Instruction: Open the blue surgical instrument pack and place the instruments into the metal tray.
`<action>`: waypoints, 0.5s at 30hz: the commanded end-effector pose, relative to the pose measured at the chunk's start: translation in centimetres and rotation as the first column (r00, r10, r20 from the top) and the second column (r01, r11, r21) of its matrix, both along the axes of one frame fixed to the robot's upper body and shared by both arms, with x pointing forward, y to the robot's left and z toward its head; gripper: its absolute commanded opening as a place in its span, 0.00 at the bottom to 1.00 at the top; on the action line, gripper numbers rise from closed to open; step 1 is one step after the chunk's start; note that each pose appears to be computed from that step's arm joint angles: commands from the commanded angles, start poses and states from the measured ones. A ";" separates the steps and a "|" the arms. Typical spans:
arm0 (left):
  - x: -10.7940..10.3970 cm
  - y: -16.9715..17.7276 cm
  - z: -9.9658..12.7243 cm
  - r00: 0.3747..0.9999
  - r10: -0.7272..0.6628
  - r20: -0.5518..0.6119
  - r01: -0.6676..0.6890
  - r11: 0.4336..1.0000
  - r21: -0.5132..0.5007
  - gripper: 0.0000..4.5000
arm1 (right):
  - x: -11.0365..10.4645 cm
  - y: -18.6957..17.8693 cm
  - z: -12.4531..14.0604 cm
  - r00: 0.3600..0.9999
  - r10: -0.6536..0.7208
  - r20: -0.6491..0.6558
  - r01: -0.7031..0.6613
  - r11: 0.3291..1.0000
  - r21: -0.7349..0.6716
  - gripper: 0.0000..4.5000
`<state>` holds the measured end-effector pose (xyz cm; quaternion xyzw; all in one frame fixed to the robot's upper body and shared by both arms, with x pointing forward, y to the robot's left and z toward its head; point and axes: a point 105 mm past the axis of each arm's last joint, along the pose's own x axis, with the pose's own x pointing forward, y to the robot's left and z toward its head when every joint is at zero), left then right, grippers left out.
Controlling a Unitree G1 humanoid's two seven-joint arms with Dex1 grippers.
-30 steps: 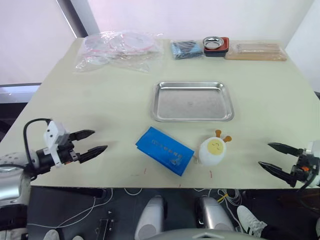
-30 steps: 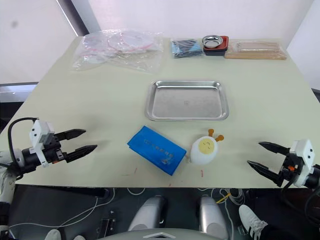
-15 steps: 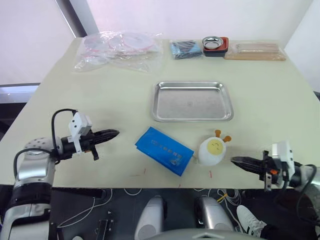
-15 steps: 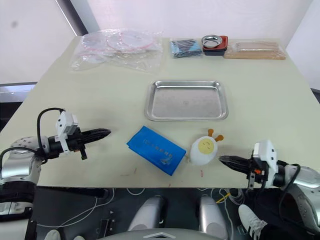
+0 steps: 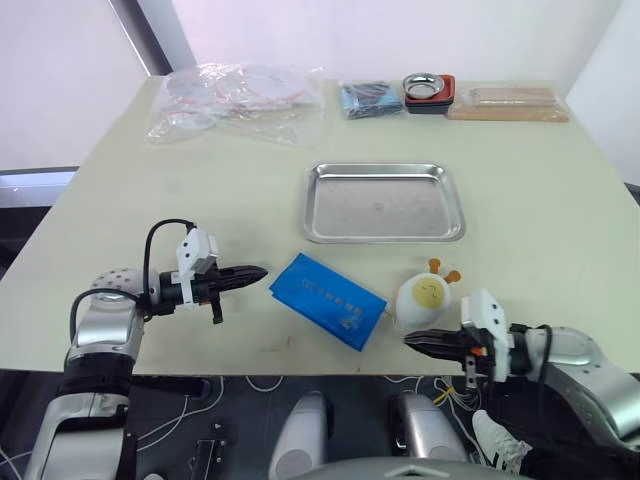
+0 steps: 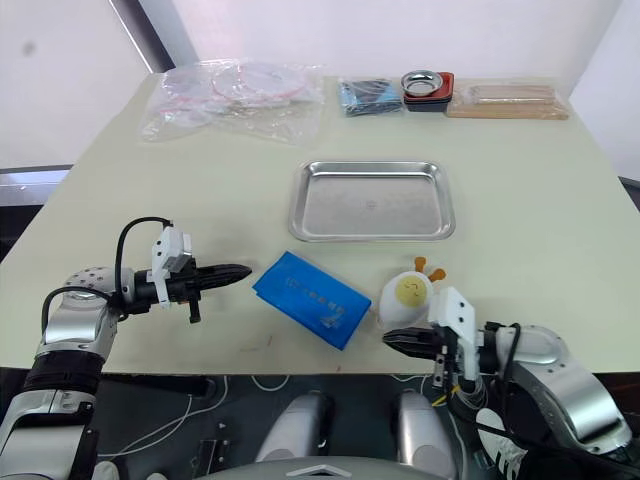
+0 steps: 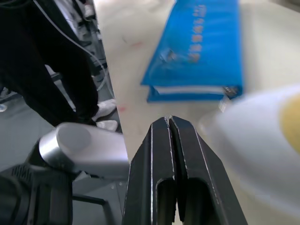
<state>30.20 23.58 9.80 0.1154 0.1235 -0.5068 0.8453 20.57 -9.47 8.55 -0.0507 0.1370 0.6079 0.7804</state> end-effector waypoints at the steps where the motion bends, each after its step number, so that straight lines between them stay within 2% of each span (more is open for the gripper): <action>1: -0.1 -0.3 0.8 0.999 -0.031 0.023 0.031 0.999 0.010 0.00 | 0.4 1.0 -0.2 1.000 -0.006 0.014 0.007 1.000 -0.007 0.01; 15: 1.0 -2.6 -0.3 0.996 -0.086 0.028 0.086 0.996 0.006 0.00 | 3.4 2.8 -1.1 0.993 -0.077 0.085 0.082 0.995 -0.058 0.01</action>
